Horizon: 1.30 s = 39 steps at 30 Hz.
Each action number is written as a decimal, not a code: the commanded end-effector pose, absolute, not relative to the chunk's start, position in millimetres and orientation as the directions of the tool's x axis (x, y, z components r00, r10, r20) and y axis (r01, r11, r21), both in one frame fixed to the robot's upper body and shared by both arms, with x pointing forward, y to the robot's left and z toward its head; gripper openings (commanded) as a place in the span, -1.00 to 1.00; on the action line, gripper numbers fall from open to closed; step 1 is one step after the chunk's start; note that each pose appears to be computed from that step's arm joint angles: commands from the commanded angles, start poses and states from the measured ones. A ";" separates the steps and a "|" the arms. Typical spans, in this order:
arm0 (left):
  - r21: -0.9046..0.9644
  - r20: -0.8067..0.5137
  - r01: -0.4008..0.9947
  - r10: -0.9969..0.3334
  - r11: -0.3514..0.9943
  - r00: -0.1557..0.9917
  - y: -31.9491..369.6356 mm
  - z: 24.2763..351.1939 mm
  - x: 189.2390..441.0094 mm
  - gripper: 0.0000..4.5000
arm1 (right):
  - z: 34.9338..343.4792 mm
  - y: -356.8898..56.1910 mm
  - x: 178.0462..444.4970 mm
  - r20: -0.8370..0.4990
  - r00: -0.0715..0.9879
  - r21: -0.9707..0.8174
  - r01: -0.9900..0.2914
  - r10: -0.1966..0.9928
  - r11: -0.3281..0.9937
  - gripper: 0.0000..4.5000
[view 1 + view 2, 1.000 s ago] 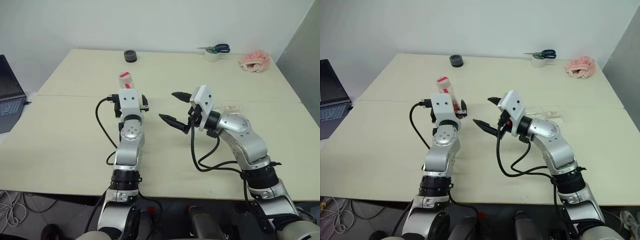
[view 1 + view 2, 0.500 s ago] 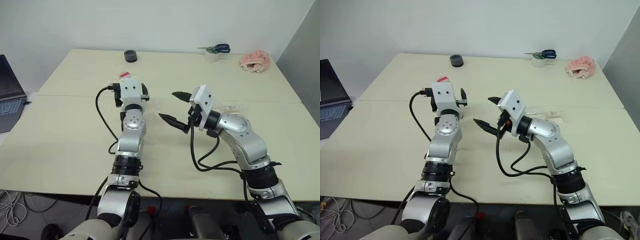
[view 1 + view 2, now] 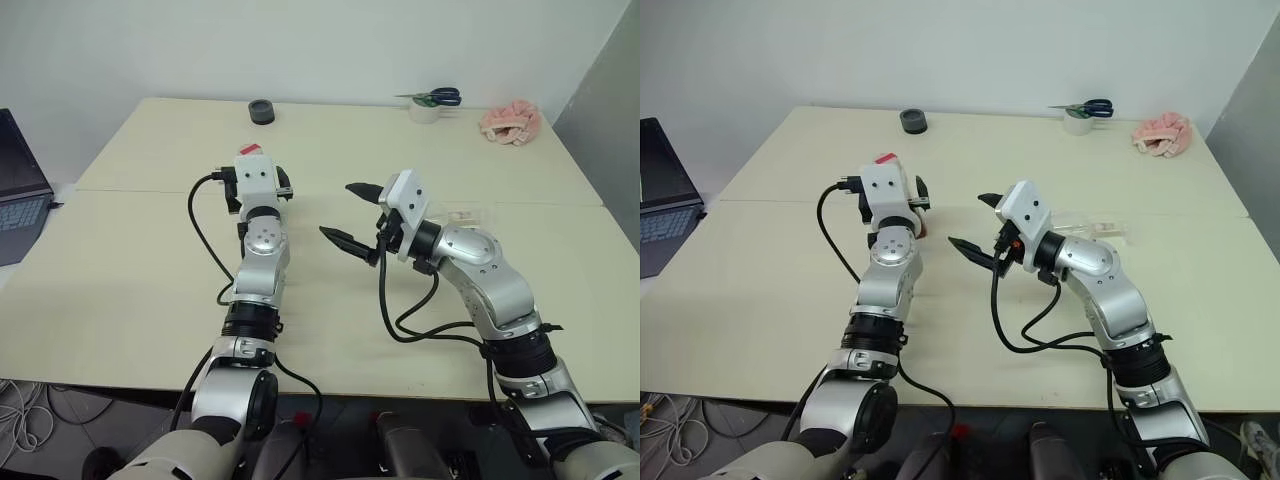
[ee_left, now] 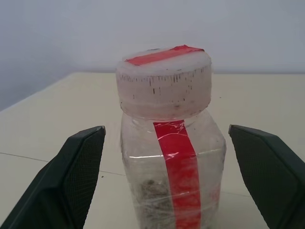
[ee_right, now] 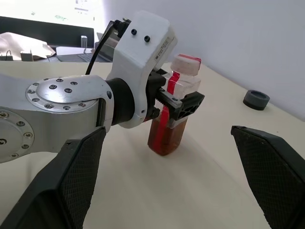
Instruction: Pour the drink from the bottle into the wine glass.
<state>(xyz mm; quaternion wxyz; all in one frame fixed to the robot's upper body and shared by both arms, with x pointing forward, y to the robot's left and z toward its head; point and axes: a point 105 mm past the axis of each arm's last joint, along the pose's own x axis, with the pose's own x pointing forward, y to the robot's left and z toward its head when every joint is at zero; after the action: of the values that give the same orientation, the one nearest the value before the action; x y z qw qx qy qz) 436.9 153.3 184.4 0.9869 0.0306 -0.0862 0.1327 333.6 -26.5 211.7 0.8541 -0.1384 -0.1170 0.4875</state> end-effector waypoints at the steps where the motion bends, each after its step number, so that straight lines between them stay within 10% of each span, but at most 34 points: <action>1: -0.045 0.239 -0.226 0.230 0.973 0.943 148.2 204.0 440.4 0.97 | 224.8 -26.7 331.5 0.105 0.495 -0.370 -0.785 0.862 0.496 1.00; 11: -0.054 0.263 -0.238 0.244 0.970 0.933 152.7 205.3 443.3 -0.06 | 223.1 -34.0 334.1 0.097 0.523 -0.373 -0.770 0.847 0.518 1.00; 18: -0.027 0.286 -0.232 0.230 0.972 0.930 165.4 209.2 440.2 -0.09 | 231.7 -36.8 338.6 0.124 0.536 -0.369 -0.756 0.835 0.540 1.00; 31: 0.276 0.110 0.550 -0.594 0.788 0.797 147.5 224.1 341.2 -0.09 | 230.1 -51.3 314.2 -0.051 0.367 -0.363 -0.873 0.929 0.325 1.00; 39: 0.259 0.064 0.702 -0.737 0.663 0.673 128.3 217.6 319.1 -0.10 | 253.0 -29.1 297.5 0.018 0.233 -0.313 -0.922 0.972 0.227 1.00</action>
<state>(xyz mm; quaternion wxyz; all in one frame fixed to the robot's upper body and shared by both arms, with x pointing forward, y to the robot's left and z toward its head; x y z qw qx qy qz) 324.7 134.3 199.4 0.9181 0.0949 -0.0472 -0.3819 305.9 -33.1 239.1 0.7876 -0.1147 -0.0795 0.6002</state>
